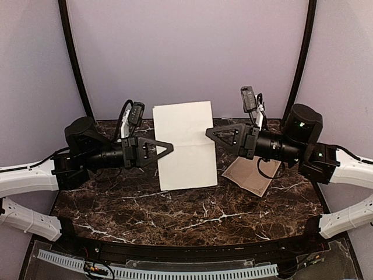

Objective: Place the letter into the envelope and seal it
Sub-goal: Fold the letter.

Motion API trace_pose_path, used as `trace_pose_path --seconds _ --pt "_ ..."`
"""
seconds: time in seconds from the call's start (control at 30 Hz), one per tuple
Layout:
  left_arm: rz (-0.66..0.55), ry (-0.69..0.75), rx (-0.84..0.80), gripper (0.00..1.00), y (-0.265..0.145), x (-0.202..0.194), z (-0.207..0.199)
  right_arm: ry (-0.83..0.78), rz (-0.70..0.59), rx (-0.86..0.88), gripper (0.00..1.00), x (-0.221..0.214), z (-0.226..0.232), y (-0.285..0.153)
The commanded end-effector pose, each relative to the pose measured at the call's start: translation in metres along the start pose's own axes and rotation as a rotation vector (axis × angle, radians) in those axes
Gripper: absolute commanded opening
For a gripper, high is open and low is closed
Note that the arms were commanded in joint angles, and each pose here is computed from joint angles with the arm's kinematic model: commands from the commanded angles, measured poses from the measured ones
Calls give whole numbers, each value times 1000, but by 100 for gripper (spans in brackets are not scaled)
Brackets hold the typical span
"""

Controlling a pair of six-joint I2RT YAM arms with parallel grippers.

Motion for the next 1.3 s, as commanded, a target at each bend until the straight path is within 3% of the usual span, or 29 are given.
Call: trace_pose_path --seconds 0.0,0.2,0.27,0.33,0.37,0.43,0.6,0.7,1.0,1.27 --pt "95 30 -15 0 9 -4 -6 -19 10 -20 36 2 0 -2" --pt "168 28 -32 0 16 -9 -5 -15 41 9 22 -1 1 5" --pt "172 29 -35 0 17 -9 -5 -8 41 8 10 -2 1 7" --pt "169 29 -35 11 18 -9 -4 3 24 -7 0 -1 -1 5" --pt "169 27 -34 21 18 -9 -2 9 11 -10 0 0 -1 4" --pt "170 21 -40 31 17 -11 -2 19 -15 -20 0 2 -2 2" --pt "163 -2 -53 38 11 -15 -1 44 -38 -62 0 2 -7 -1" --pt "157 -12 -53 36 8 -18 1 58 -49 -88 0 1 -10 -4" --pt "155 2 -70 1 8 -16 -3 122 -55 -186 0 -5 -22 -12" --pt "153 1 -52 0 10 -15 -1 158 -62 -219 0 -10 -26 -20"
Point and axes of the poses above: each gripper's point midway between its finger pads, its own y axis out along the fingers, its own z axis along the line the jaws close on, x = y × z, the point moved 6 cm from there along -y, back along the fingers, and after that the axes turned 14 degrees about -y, right-handed, at the moved point
